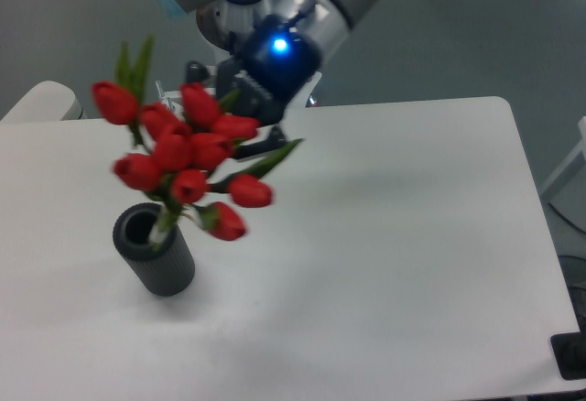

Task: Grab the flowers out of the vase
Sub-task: 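Lift the gripped tulips straight up out of the grey vase, then carry the tulip bouquet away from the vase over the table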

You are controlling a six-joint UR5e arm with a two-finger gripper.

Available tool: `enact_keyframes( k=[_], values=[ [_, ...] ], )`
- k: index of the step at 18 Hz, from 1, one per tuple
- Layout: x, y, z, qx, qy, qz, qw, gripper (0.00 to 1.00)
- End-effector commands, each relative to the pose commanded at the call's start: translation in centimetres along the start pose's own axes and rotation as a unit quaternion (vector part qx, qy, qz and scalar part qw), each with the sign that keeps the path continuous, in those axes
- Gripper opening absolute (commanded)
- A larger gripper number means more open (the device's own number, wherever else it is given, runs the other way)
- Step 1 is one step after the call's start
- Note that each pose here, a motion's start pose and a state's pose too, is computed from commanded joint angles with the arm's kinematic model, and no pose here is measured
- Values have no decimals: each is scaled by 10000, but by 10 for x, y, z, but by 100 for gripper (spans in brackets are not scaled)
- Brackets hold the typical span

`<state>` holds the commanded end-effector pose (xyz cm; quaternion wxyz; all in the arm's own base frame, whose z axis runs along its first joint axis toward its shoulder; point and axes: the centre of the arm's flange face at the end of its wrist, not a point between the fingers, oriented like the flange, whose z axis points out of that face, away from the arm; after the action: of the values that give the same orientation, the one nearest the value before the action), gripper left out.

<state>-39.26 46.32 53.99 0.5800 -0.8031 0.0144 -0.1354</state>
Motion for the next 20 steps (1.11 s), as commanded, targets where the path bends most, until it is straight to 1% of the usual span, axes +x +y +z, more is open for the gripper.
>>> enact_keyframes(
  k=[2,5,7,9,13,20],
  values=[
    [-24,-2,-15,71,-136,8,9999,18],
    [-57,5,-30,207,-189,17,9996,18],
    [-72,11,-33,233,-206,164,9994,18],
    [-90,21,-45,248,-311,283,9988,18],
    [-100,32,-42,214,-313,514,9980,16],
    [-105,39,-47,208,-358,531,9977,16]
  ],
)
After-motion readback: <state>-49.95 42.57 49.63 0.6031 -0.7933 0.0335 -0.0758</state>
